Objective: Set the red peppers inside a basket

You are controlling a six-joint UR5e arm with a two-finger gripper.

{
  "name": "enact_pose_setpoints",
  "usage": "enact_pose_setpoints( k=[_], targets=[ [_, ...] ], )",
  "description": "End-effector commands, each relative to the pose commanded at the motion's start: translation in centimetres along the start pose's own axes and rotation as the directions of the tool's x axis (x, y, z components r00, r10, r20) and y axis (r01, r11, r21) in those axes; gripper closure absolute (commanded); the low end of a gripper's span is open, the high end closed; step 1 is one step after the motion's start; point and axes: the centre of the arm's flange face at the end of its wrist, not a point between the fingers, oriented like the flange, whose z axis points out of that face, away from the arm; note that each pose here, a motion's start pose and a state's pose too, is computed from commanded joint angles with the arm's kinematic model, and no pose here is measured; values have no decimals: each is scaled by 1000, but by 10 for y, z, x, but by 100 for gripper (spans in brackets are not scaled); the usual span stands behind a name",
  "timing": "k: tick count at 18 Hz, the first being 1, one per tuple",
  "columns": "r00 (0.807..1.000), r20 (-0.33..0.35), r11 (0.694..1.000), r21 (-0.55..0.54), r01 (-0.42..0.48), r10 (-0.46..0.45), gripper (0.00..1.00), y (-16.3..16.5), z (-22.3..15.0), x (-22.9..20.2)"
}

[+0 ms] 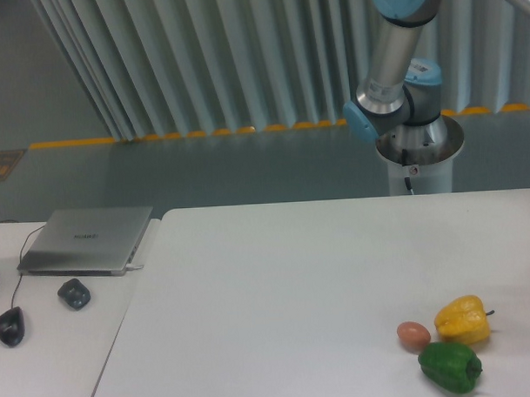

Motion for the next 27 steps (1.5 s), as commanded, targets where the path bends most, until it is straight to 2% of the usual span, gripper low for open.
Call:
enact_pose_setpoints(
  k=[1,7,12,15,16,20,22,26,27],
  targets=[
    [1000,-8,1000,5,2,-1,0,-1,4,2],
    [1000,14,1000,6,3,-3,0,0,-4,1],
    [998,51,996,86,40,-44,0,-12,-19,0],
    [997,58,993,103,53,-59,0,-49,-29,-3],
    [996,49,991,109,72,-77,0,-69,-31,-5],
    [996,16,990,115,84,-87,0,-115,-37,-2],
    [999,-17,993,109,45,-43,0,-145,-34,2],
    [993,-113,992,119,37,-23,0,-165,-32,16],
    [991,-126,993,106,57,-44,0,-169,-31,19]
  ],
)
